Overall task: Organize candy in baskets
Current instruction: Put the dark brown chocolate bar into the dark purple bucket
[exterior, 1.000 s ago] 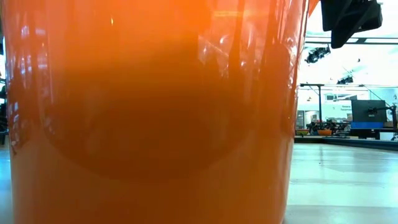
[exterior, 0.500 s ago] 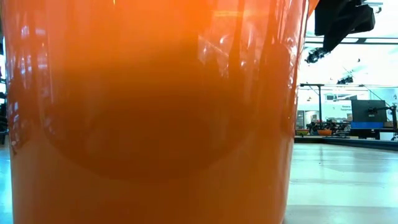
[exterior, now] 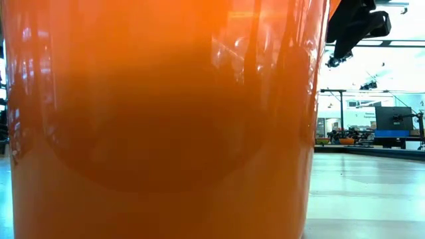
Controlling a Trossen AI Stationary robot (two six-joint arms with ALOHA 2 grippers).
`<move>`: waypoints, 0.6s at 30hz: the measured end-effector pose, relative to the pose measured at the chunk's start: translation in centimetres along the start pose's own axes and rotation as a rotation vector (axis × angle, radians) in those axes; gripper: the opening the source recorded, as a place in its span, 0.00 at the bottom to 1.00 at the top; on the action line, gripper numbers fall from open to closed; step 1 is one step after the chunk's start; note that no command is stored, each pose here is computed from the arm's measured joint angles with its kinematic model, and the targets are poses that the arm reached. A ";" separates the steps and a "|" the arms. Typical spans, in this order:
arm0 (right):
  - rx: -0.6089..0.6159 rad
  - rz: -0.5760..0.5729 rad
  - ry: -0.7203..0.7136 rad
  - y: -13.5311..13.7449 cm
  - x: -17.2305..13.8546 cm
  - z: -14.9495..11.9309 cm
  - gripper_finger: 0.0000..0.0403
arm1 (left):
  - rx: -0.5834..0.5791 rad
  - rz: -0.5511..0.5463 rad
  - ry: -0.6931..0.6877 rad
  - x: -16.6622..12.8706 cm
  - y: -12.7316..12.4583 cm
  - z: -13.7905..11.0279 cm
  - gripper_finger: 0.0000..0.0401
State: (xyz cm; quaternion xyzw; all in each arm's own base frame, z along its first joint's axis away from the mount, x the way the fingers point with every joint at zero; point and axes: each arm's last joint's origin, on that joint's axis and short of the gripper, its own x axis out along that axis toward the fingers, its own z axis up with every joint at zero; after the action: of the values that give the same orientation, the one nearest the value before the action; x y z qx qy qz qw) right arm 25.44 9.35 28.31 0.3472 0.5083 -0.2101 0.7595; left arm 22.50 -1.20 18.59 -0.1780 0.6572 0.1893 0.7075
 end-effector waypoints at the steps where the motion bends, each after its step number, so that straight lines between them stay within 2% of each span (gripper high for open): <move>1: 0.001 0.000 -0.001 0.0 0.0 0.0 0.39 | 0.000 0.002 0.004 0.1 0.0 -0.1 0.00; 9: -0.007 -0.001 -0.001 -0.1 0.0 0.1 0.39 | 0.004 0.007 0.011 0.3 0.1 -0.2 0.00; 18: -0.005 -0.001 -0.001 0.0 0.0 0.1 0.39 | 0.120 0.004 0.005 0.3 0.0 -0.1 0.03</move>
State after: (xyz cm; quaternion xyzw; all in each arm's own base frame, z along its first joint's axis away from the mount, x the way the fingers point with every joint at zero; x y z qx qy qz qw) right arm 25.48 9.24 28.31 0.3449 0.5086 -0.2094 0.7606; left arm 22.39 -1.23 18.24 -0.1342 0.6694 0.1505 0.7150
